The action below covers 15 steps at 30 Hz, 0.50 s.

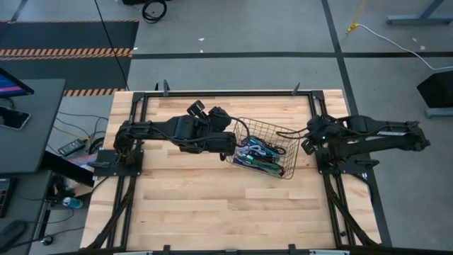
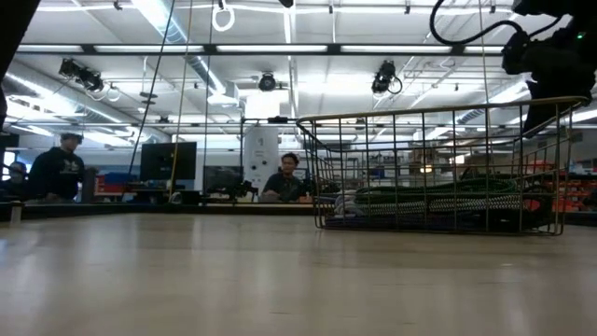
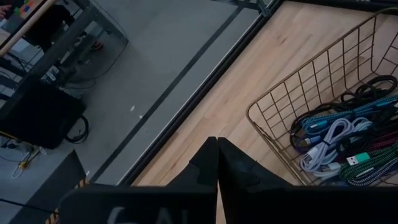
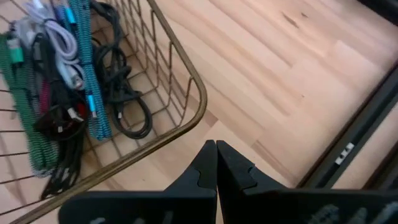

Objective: Pick and place USB-C Cables
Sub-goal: Adjust the wire basket

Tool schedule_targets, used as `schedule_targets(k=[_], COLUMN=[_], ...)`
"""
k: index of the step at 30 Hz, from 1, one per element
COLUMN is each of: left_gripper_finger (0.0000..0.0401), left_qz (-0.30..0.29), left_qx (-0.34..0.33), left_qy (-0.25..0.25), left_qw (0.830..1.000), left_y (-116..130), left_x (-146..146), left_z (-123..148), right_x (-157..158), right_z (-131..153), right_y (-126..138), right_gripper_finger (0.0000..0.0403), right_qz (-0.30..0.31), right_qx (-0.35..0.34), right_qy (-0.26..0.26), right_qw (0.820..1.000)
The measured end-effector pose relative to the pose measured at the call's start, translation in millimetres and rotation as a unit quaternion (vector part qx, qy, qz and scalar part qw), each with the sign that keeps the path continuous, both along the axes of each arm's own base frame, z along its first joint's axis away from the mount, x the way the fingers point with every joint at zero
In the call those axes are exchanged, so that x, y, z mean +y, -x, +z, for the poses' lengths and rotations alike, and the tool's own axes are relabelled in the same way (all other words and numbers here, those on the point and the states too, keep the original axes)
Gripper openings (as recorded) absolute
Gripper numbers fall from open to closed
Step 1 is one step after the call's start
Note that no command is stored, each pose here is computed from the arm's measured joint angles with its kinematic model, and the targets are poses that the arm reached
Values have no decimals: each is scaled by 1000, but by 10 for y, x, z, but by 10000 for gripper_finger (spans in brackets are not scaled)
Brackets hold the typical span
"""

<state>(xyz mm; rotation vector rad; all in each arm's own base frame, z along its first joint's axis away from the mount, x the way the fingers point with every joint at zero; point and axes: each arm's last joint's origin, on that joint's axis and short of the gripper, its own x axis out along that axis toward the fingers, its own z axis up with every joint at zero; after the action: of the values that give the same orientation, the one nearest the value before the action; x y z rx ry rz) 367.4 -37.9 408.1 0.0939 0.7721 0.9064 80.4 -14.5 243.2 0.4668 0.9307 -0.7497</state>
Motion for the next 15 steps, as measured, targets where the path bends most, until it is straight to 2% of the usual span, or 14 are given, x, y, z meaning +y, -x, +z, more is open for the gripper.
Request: schedule_targets(k=[9, 15], left_gripper_finger=[4, 4], left_qz=[0, -1], left_qx=[3, 9], left_qy=[0, -1], left_qw=[1000, 1000], left_y=[5, 12], left_x=[1, 1], left_z=[-2, -7], right_x=[-22, -33], right_z=[-71, -105], right_y=[-167, -346], right_gripper_finger=[0, 0], right_qz=[-38, -38], right_qx=[39, 30], right_qy=[7, 10], right_qw=[999, 999])
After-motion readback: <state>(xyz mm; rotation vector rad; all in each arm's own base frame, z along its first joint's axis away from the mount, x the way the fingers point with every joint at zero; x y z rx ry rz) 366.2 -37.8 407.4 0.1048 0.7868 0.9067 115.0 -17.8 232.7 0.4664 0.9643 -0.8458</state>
